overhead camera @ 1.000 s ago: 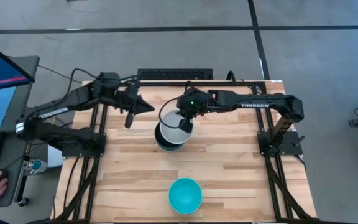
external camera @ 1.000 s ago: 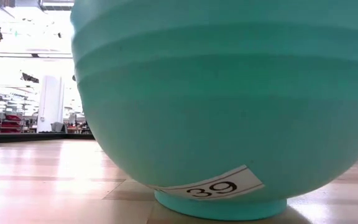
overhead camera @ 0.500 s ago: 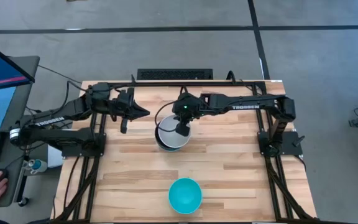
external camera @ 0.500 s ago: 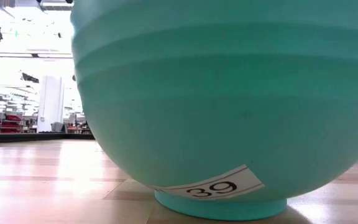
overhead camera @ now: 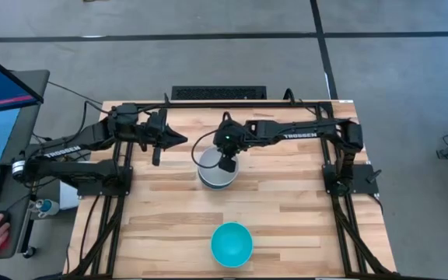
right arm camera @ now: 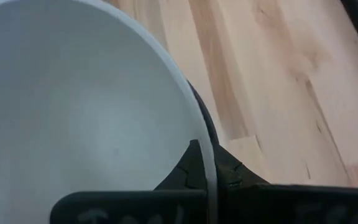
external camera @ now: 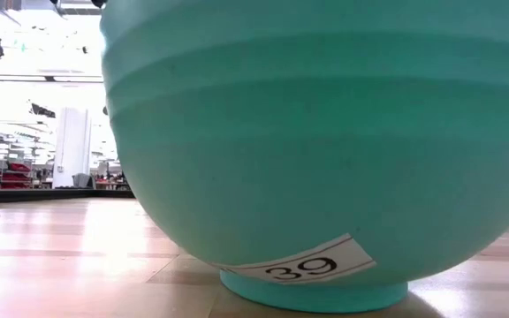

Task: Nest bowls inside each other
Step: Stack the white bowl on the black bowl

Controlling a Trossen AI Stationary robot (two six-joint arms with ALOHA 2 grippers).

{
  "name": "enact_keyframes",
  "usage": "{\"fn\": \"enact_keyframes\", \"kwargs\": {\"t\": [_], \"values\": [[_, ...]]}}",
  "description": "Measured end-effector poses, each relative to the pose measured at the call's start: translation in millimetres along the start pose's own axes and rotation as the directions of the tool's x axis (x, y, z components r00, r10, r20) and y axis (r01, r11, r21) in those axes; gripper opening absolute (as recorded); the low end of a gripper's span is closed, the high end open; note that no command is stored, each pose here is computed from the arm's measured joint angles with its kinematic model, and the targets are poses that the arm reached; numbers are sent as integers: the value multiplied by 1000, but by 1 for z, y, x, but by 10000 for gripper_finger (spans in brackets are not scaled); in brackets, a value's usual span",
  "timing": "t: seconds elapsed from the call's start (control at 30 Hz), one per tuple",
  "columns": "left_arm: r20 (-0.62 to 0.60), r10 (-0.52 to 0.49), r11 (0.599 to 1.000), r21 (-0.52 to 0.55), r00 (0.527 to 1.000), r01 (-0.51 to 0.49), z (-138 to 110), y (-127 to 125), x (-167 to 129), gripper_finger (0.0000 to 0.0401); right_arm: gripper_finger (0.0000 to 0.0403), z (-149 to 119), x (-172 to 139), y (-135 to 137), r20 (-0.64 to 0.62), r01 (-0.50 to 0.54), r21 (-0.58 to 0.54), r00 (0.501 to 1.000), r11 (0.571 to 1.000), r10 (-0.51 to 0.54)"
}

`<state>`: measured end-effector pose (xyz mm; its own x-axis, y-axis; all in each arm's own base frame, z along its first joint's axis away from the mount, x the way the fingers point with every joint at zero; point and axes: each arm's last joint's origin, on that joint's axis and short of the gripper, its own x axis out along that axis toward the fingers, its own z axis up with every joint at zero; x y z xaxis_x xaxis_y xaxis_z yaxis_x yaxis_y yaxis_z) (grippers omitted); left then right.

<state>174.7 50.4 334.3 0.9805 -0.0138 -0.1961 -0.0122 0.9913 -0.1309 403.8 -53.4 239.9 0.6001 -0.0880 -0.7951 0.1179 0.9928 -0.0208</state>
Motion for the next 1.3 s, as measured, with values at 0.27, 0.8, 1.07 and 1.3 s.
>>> {"fn": "enact_keyframes", "kwargs": {"t": [0.27,0.8,1.07,1.3], "values": [[1,8,1000,-9,1000,-8,0,0,0,6,5,-8,1,7,-88,0,-25,996,1000,-3],[2,14,998,-60,1000,-13,0,0,0,6,49,-9,-15,19,-212,-88,-79,975,993,70],[2,15,997,-77,1000,-15,0,0,0,6,98,3,-26,22,-188,-126,-74,976,989,110],[2,15,997,-79,1000,-15,0,0,0,6,118,3,-29,23,-201,-130,-55,973,990,117]]}}
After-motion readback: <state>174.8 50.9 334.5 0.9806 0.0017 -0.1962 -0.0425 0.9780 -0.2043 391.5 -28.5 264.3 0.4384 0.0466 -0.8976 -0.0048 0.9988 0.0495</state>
